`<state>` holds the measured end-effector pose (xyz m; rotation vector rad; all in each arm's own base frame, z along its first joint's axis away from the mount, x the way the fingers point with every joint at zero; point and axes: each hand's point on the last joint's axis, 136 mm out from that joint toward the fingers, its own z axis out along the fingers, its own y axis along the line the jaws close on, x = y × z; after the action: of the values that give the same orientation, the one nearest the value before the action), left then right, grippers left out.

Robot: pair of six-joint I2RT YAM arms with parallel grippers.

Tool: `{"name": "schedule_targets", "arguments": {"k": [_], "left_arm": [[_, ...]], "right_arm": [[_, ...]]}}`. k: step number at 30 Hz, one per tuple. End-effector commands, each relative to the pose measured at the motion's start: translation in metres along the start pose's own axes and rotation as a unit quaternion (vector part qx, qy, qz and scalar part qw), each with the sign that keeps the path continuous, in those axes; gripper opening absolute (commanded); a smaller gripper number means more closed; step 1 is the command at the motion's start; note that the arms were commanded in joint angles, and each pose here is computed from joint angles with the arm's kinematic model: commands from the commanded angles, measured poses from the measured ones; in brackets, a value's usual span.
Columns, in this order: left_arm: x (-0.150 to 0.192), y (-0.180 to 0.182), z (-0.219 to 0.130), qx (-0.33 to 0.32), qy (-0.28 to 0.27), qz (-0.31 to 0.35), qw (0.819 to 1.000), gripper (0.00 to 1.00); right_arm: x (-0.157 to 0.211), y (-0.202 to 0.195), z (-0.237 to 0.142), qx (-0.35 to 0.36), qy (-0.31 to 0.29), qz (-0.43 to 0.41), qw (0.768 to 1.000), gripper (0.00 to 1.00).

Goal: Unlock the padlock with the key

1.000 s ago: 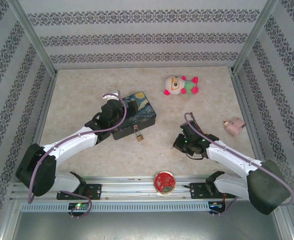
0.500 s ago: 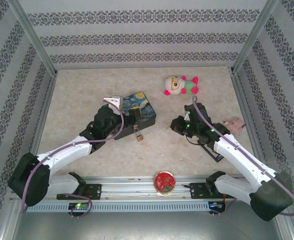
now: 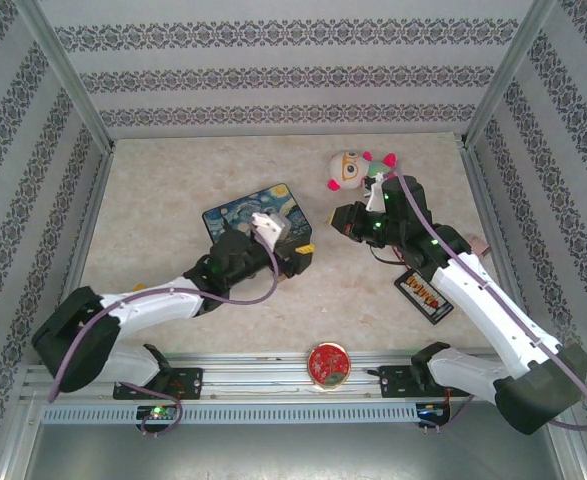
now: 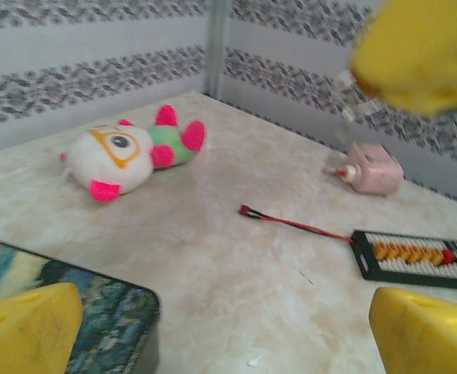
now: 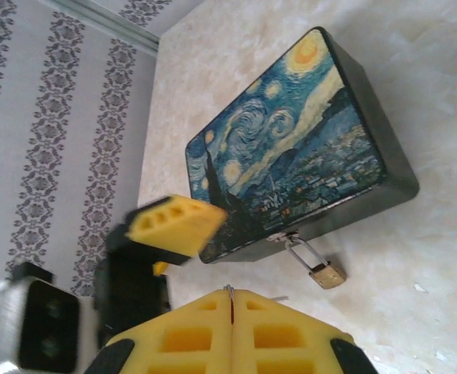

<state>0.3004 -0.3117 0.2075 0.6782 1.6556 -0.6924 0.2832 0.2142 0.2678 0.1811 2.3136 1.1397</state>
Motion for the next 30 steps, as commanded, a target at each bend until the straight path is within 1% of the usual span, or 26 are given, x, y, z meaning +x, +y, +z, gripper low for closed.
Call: {"name": "schedule_targets", "arguments": {"k": [1,3,6,9,14,16,20,27,30], "left_arm": [[-0.03,-0.016,0.014,0.028,-0.063,0.048,0.996,0.89],[-0.032,-0.019,0.02,0.037,-0.075,0.048,0.995,0.85],[-0.034,-0.022,0.029,0.046,-0.088,0.049,0.994,0.81],[-0.039,-0.022,0.033,0.048,-0.103,0.045,0.992,0.73],[-0.044,-0.024,0.035,0.054,-0.114,0.046,0.991,0.7],[-0.047,-0.024,0.036,0.053,-0.117,0.047,0.991,0.65],[-0.048,-0.022,0.037,0.047,-0.118,0.048,0.991,0.64],[-0.051,-0.021,0.041,0.045,-0.123,0.049,0.99,0.5],[-0.051,-0.021,0.042,0.044,-0.123,0.049,0.99,0.4]], "right_arm": [[-0.007,0.017,-0.002,-0.033,-0.003,-0.011,0.999,0.0],[-0.006,0.017,-0.002,-0.034,-0.002,-0.01,0.999,0.0],[-0.004,0.016,-0.002,-0.035,0.001,-0.009,0.999,0.0],[-0.003,0.016,-0.003,-0.036,0.001,-0.008,0.999,0.0],[-0.001,0.012,0.0,-0.035,0.003,-0.005,0.999,0.0],[0.0,0.011,0.001,-0.035,0.005,-0.004,0.999,0.0],[0.001,0.011,0.004,-0.04,0.008,-0.001,0.999,0.0],[0.004,0.009,0.005,-0.038,0.011,0.0,0.999,0.0],[0.005,0.007,0.007,-0.036,0.014,0.002,0.999,0.0]]}}
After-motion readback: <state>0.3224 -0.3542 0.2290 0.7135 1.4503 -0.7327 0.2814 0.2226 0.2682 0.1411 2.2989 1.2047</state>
